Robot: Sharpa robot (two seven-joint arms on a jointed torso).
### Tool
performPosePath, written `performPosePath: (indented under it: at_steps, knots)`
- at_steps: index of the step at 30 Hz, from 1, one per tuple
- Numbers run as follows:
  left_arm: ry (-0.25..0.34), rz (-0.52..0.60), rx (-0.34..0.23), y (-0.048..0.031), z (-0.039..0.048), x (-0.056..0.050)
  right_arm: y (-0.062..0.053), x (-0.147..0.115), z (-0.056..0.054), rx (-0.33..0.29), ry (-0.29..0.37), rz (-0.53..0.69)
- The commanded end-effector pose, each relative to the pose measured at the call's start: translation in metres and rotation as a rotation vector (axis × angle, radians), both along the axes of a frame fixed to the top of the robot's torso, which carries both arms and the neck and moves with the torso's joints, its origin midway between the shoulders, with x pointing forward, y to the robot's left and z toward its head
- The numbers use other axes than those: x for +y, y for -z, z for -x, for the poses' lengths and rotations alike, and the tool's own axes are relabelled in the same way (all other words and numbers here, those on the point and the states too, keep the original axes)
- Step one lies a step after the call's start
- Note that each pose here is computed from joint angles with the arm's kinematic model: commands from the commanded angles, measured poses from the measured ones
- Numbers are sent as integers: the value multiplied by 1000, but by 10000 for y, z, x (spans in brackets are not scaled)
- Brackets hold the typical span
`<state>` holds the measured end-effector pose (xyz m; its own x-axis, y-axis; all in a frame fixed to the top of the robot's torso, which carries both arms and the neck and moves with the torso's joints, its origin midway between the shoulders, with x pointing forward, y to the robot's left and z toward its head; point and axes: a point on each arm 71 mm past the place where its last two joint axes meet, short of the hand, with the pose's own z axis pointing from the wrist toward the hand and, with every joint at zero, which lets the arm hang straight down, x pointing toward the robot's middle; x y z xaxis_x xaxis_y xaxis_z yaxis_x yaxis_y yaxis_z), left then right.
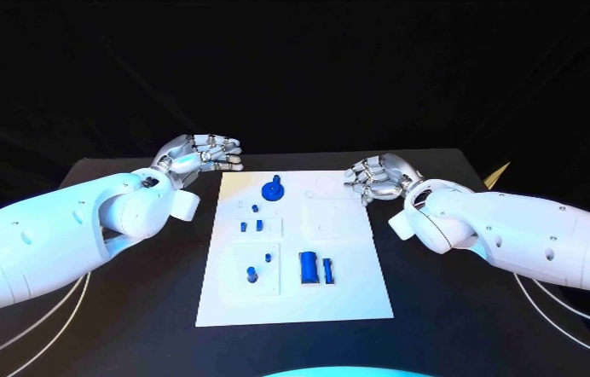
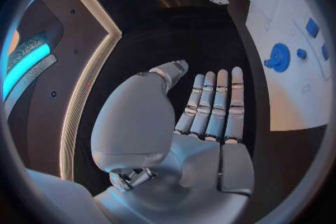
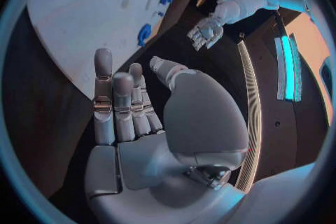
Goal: Assemble the parts on the task board
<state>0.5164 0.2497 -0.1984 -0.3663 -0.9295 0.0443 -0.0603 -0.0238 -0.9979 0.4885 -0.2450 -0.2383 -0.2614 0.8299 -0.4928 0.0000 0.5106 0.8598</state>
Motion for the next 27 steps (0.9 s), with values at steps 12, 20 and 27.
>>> performPosePath:
  at_steps: [12,20,27]
  knots:
    - [-150,19,-28,160,-165,-50,28,-110,-388,-46,84,-157]
    - [-206,13,-36,207,0,-200,-6,144,-174,-67,130,-311]
    - [-295,-4,-46,252,297,-422,-94,427,135,-71,208,-484]
